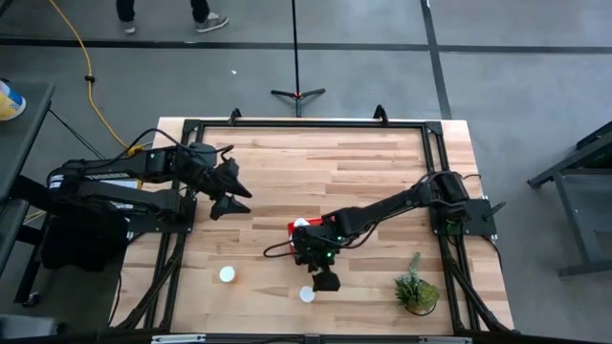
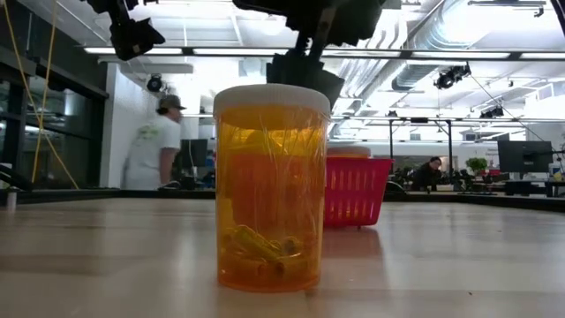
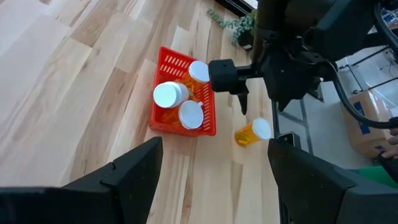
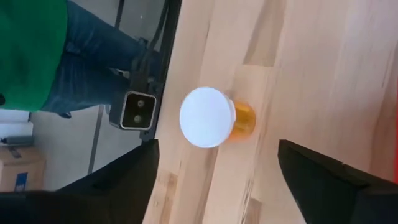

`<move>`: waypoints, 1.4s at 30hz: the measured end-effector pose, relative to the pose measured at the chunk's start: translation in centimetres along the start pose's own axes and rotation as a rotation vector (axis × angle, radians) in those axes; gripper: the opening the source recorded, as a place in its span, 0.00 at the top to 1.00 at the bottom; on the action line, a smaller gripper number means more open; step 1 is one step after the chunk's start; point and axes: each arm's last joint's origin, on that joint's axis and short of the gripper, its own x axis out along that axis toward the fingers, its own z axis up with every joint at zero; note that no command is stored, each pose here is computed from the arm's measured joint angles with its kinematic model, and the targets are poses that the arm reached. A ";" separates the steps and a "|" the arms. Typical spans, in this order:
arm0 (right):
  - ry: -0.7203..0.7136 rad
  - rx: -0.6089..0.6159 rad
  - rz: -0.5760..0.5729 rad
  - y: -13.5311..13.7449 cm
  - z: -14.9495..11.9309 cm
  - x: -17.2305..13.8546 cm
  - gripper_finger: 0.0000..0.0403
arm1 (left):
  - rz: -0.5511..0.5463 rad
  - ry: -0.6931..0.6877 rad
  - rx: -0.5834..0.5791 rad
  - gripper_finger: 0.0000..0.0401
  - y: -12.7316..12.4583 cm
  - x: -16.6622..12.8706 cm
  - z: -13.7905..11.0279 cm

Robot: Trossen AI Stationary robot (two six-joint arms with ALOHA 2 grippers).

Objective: Pick and place pill bottles into a basket
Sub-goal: Put the orange pill bottle into the red basket

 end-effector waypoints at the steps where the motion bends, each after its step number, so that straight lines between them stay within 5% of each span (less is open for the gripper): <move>1: 0.003 -0.001 0.001 0.0 0.0 0.1 0.21 | 0.002 0.005 -0.002 0.19 0.0 0.1 0.0; 7: 0.021 0.001 0.009 0.0 -0.2 0.6 0.12 | 0.013 0.029 -0.013 0.19 0.2 0.8 0.1; 29: -0.036 -0.102 -0.038 1.8 1.1 1.1 0.12 | 0.028 0.028 -0.008 0.19 0.4 1.2 0.3; 42: 0.346 -0.145 -0.242 1.5 3.5 2.7 0.12 | 0.028 0.029 -0.016 0.19 0.4 1.2 0.2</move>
